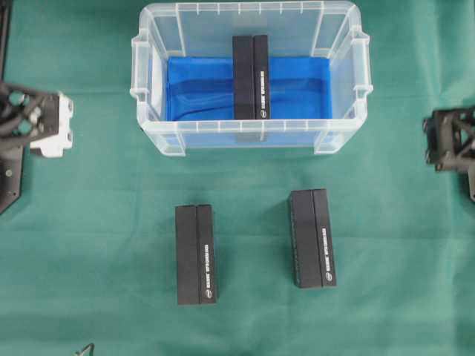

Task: Take the box out of the case with both arms.

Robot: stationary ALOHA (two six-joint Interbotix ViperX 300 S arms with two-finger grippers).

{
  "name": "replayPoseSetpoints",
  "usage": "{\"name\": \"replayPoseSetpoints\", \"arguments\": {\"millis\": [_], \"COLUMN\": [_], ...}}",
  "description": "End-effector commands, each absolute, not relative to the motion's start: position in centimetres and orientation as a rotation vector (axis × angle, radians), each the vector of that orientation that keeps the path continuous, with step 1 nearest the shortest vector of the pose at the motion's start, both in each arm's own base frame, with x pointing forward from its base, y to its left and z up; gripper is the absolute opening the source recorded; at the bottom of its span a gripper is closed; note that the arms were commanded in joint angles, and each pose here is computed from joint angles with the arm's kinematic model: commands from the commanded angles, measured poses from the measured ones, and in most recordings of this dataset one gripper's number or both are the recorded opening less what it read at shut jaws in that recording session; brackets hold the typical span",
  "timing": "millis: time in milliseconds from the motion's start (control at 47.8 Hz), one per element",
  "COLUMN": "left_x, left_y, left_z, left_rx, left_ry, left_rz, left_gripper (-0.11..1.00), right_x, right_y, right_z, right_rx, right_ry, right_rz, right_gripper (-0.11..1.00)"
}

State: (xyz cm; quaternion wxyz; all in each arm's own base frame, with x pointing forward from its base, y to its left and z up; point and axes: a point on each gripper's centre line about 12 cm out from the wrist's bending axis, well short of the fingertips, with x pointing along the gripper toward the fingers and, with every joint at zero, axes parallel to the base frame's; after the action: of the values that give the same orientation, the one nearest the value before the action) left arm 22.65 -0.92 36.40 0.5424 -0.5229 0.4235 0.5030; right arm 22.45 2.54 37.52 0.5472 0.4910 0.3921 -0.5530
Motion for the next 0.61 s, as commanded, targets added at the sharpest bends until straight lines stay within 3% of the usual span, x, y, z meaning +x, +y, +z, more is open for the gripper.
{"name": "replayPoseSetpoints", "arguments": {"millis": [0, 586], "left_x": [22.3, 21.3], "left_y": [0.4, 5.8], "left_z": [37.0, 37.2], "left_rx": [-1.254, -1.222], "left_ry": [0.979, 0.964], "left_rz": [1.193, 1.23], "left_gripper": [0.88, 0.88], "right_x": [22.1, 22.7], "right_y": [1.6, -6.2], "right_z": [38.2, 38.4], "right_rx": [1.18, 1.153], "right_ry": [0.9, 0.844], "right_rz": [-1.299, -1.283], "right_gripper": [0.92, 0.92]}}
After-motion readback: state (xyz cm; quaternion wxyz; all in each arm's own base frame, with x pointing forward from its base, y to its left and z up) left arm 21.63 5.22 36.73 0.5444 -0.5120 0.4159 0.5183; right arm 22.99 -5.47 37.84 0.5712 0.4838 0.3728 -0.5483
